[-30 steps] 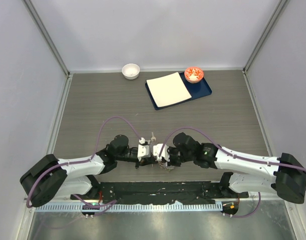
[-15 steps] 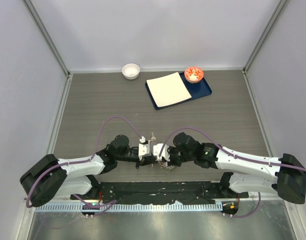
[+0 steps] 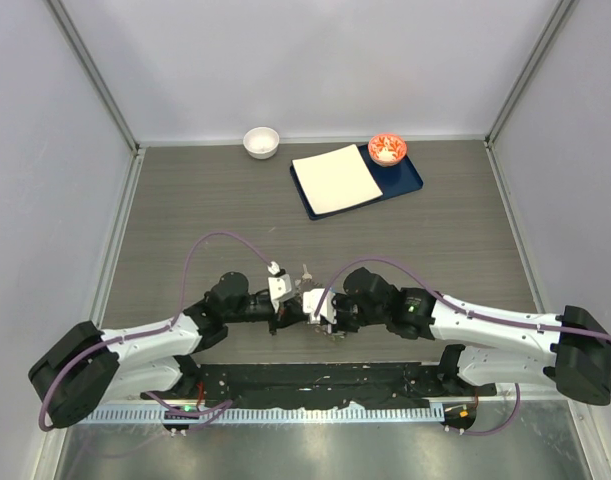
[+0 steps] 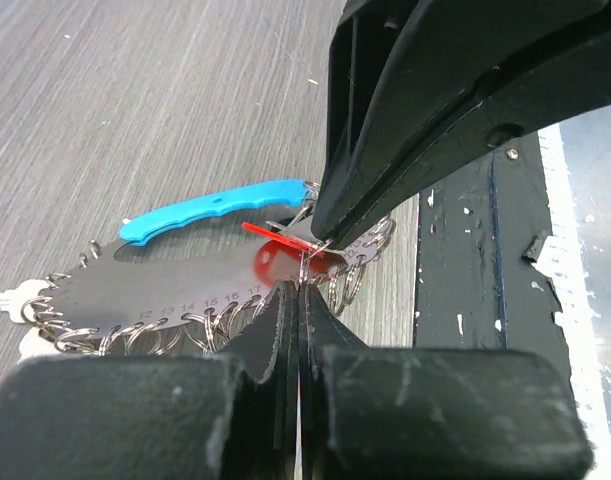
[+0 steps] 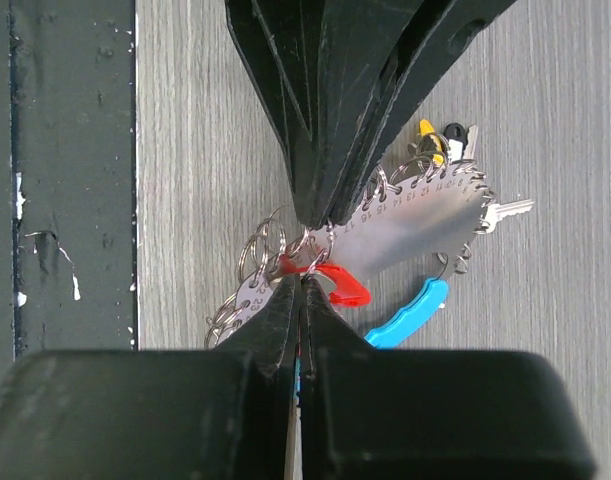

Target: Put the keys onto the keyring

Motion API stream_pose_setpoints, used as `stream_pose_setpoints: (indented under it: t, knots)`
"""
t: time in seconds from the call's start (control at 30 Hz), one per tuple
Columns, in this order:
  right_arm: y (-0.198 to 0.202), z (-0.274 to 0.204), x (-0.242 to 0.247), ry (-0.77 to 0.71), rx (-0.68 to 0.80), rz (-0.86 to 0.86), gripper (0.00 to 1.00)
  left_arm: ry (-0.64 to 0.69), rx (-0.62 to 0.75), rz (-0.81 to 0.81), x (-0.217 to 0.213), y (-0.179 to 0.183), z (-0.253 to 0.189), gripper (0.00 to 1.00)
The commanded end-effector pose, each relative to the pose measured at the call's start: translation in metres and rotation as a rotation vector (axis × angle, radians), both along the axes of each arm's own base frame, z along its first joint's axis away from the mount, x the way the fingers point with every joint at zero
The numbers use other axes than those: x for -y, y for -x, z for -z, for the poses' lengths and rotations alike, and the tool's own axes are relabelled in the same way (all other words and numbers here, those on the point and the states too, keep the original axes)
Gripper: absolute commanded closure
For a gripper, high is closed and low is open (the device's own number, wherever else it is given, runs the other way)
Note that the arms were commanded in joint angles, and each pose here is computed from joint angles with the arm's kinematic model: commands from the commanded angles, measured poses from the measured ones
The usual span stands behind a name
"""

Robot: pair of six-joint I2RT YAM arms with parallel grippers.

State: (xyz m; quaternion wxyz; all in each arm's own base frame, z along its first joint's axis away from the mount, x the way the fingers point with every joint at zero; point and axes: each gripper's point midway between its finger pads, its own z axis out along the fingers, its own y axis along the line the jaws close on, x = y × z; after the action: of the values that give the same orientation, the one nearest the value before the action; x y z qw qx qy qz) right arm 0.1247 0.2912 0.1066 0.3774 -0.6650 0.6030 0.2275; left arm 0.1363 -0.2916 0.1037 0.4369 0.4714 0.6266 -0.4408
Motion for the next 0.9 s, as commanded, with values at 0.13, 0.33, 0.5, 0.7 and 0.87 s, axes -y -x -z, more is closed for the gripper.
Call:
stream_pose_setpoints:
  t: [0.13, 0.33, 0.5, 0.7, 0.87]
  knots:
    - [0.0, -0.008, -0.009, -0.009, 0.022, -0.01, 0.99, 0.153, 0.055, -0.105, 0.0, -0.018, -0.049, 1.0]
    - [-0.003, -0.007, -0.009, -0.012, 0.037, 0.001, 0.99, 0.209, 0.072, -0.135, -0.003, -0.019, -0.057, 1.0]
    - [-0.009, -0.021, -0.013, -0.086, 0.072, 0.032, 0.99, 0.254, 0.087, -0.202, -0.01, -0.025, -0.055, 1.0]
    - [-0.016, -0.042, -0.016, -0.146, 0.12, 0.059, 0.99, 0.267, 0.092, -0.216, -0.015, -0.024, -0.052, 0.79]
    - [-0.015, -0.042, -0.016, -0.119, 0.12, 0.036, 0.99, 0.229, 0.131, -0.223, -0.019, -0.026, -0.051, 0.6]
